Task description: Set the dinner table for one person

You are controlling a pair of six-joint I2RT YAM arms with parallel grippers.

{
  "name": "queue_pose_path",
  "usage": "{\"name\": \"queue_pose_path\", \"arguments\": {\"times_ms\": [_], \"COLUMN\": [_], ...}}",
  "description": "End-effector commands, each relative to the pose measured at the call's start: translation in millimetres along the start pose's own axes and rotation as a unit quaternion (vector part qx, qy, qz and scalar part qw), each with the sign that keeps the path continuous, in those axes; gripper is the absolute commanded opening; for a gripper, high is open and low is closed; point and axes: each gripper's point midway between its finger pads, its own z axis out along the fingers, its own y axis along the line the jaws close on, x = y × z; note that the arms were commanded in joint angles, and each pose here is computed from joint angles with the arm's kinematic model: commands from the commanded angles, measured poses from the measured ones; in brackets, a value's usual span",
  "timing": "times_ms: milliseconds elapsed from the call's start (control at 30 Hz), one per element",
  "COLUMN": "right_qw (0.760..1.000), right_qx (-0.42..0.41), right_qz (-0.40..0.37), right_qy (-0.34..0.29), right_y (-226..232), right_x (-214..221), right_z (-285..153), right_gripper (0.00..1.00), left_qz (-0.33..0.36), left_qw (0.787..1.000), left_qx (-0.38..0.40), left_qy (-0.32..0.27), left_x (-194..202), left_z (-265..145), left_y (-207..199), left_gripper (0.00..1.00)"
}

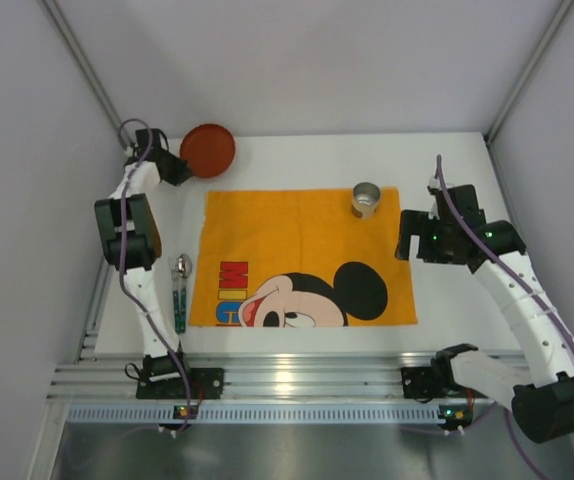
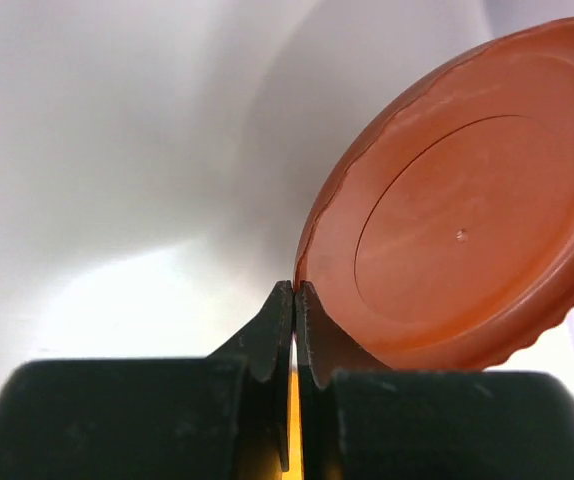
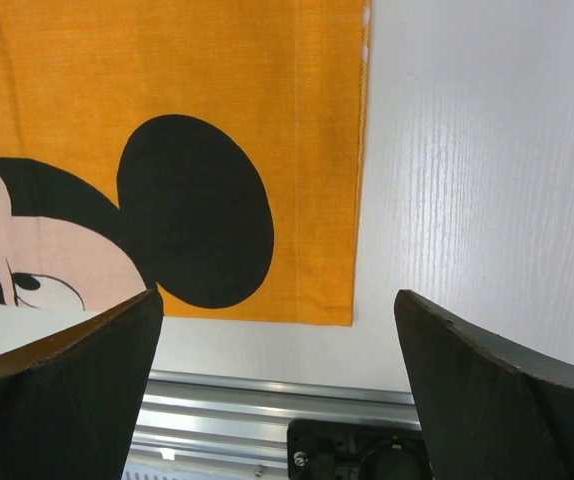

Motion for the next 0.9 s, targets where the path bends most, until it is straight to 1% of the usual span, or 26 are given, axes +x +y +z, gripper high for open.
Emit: {"name": "queue_pose_path", "arguments": {"times_ms": [0, 33, 67, 100, 133, 167, 200, 233, 267, 300, 333, 367, 400, 433, 500, 533, 600, 633, 667, 733, 833, 867], "right_qw": [0.999, 0.999, 0.999, 0.999, 0.999, 0.999, 0.999, 0.999, 0.999, 0.999, 0.999, 0.998, 0.998, 0.998, 0.998, 0.998, 0.998, 0.998, 0.998, 0.998, 0.997, 0.997], "right_qx": [-0.010, -0.013, -0.017, -0.017, -0.021, -0.022, -0.022, -0.022, -0.030, -0.036, -0.040, -0.043, -0.045, -0.046, -0.048, -0.048, -0.050, -0.052, -0.054, -0.056, -0.061, -0.062], "right_qz": [0.004, 0.005, 0.007, 0.008, 0.009, 0.012, 0.014, 0.015, 0.018, 0.019, 0.021, 0.024, 0.025, 0.026, 0.029, 0.030, 0.034, 0.035, 0.037, 0.039, 0.044, 0.044], "right_qy": [-0.035, -0.035, -0.037, -0.035, -0.035, -0.037, -0.036, -0.035, -0.034, -0.028, -0.026, -0.027, -0.022, -0.022, -0.020, -0.020, -0.019, -0.021, -0.022, -0.016, -0.015, -0.017], "right_y": [0, 1, 2, 2, 3, 3, 3, 3, 5, 7, 8, 9, 9, 9, 9, 8, 8, 8, 8, 8, 9, 10], "right_x": [-10, -9, -8, -6, -5, -5, -2, -1, 1, 5, 7, 8, 12, 13, 18, 19, 24, 25, 26, 32, 36, 35], "right_z": [-9, -9, -10, -9, -9, -10, -8, -8, -8, -7, -7, -7, -6, -6, -6, -6, -6, -6, -7, -5, -6, -7], "right_gripper": [1.00, 1.00, 1.00, 1.00, 1.00, 1.00, 1.00, 1.00, 1.00, 1.00, 1.00, 1.00, 1.00, 1.00, 1.00, 1.00, 1.00, 1.00, 1.00, 1.00, 1.00, 1.00], "left_qz": [0.136, 0.155, 0.196, 0.216, 0.232, 0.258, 0.271, 0.280, 0.302, 0.315, 0.327, 0.349, 0.357, 0.368, 0.383, 0.388, 0.400, 0.404, 0.407, 0.413, 0.436, 0.440], "left_qw": [0.985, 0.982, 0.972, 0.967, 0.962, 0.953, 0.948, 0.944, 0.935, 0.930, 0.925, 0.916, 0.912, 0.906, 0.899, 0.896, 0.892, 0.888, 0.886, 0.877, 0.855, 0.853], "left_qx": [0.091, 0.084, 0.092, 0.099, 0.091, 0.095, 0.099, 0.091, 0.088, 0.090, 0.074, 0.068, 0.075, 0.063, 0.063, 0.049, 0.053, 0.046, 0.054, 0.059, 0.061, 0.058], "left_qy": [0.055, 0.070, 0.090, 0.096, 0.109, 0.126, 0.132, 0.148, 0.164, 0.168, 0.181, 0.185, 0.185, 0.200, 0.201, 0.208, 0.206, 0.215, 0.215, 0.239, 0.272, 0.275], "left_x": [65, 82, 118, 132, 151, 178, 189, 205, 225, 232, 243, 252, 254, 263, 266, 270, 269, 273, 274, 286, 312, 316], "left_z": [-30, -35, -40, -48, -50, -56, -64, -65, -70, -80, -82, -87, -97, -99, -114, -117, -130, -133, -140, -147, -158, -159], "left_y": [-82, -84, -96, -102, -95, -98, -99, -89, -85, -84, -68, -61, -61, -41, -34, -19, -14, -2, -3, 6, 19, 22], "left_gripper": [0.00, 0.00, 0.00, 0.00, 0.00, 0.00, 0.00, 0.00, 0.00, 0.00, 0.00, 0.00, 0.00, 0.00, 0.00, 0.00, 0.00, 0.00, 0.00, 0.00, 0.00, 0.00]}}
